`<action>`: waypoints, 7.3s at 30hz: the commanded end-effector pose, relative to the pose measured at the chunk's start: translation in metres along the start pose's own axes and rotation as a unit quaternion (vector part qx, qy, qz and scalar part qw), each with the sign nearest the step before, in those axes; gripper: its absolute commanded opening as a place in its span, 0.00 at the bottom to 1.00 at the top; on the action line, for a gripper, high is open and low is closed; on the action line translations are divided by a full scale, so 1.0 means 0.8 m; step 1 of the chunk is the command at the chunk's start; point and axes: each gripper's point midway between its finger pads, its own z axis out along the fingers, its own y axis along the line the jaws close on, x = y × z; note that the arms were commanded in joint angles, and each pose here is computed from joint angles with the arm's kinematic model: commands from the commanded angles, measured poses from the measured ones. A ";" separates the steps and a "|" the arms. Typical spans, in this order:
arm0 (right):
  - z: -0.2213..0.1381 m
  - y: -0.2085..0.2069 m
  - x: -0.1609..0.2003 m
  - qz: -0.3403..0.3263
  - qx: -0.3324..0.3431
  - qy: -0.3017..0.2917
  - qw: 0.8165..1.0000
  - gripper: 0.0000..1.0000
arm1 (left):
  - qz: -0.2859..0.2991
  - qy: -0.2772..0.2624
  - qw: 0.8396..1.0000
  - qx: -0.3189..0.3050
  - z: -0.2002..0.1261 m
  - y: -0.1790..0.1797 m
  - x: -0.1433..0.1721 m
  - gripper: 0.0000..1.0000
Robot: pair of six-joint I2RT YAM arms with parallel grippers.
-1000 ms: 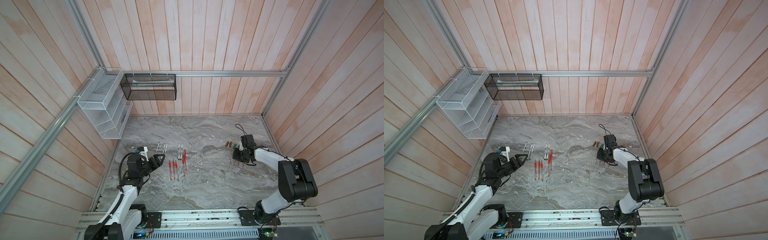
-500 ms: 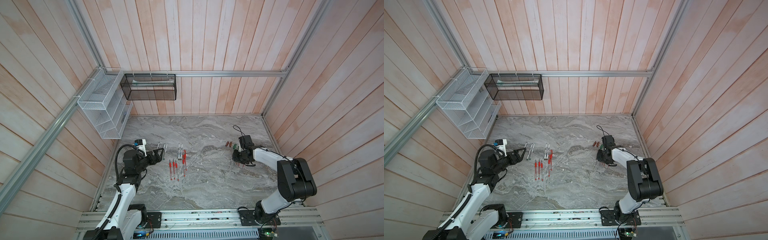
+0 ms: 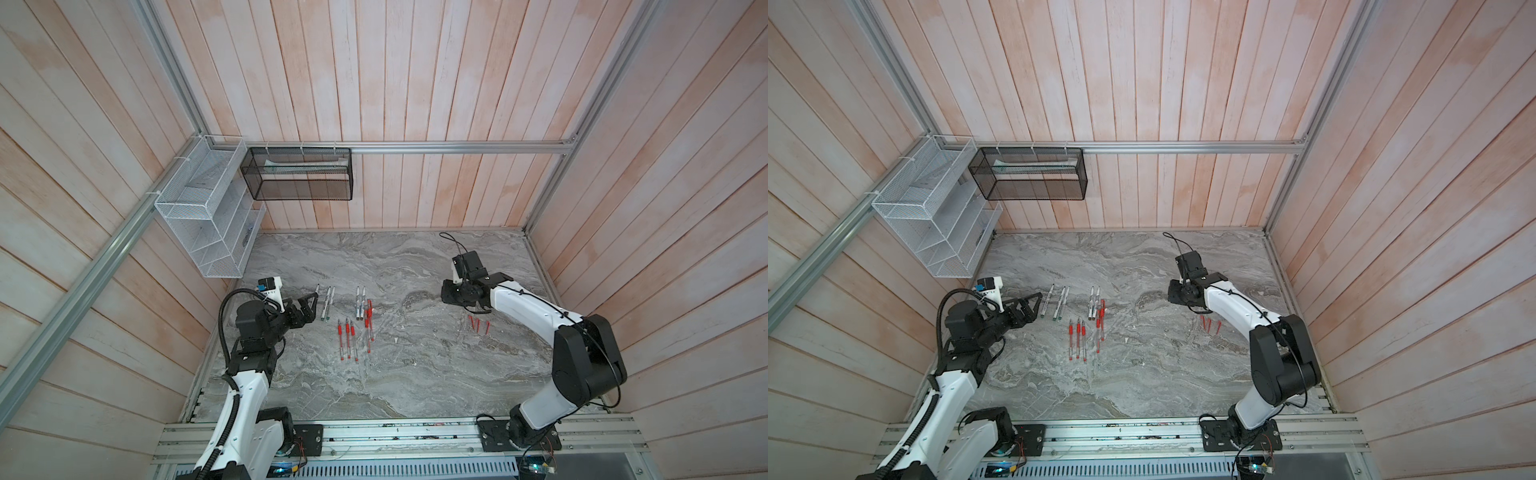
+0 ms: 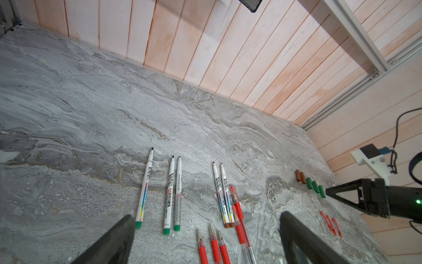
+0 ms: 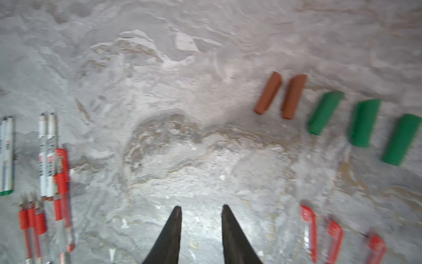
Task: Remove pen caps from pens
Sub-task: Place the pen cap to the middle-right of the table, then pick up the pen from the center of the table, then open the pen cap on the pen, then place the pen at the middle-left of the table.
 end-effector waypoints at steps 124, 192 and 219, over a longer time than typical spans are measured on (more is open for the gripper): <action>-0.150 0.310 -0.047 0.046 -0.522 -0.177 0.833 0.09 | -0.026 0.157 0.917 0.366 0.087 -0.231 0.023 0.00; -0.137 0.087 -0.062 0.072 -0.303 -0.223 0.924 0.00 | -0.094 0.208 0.971 0.076 0.011 -0.076 0.131 0.00; -0.032 -0.085 0.053 0.130 -0.060 -0.057 0.988 0.00 | -0.209 0.327 0.919 -0.069 0.024 -0.006 0.229 0.00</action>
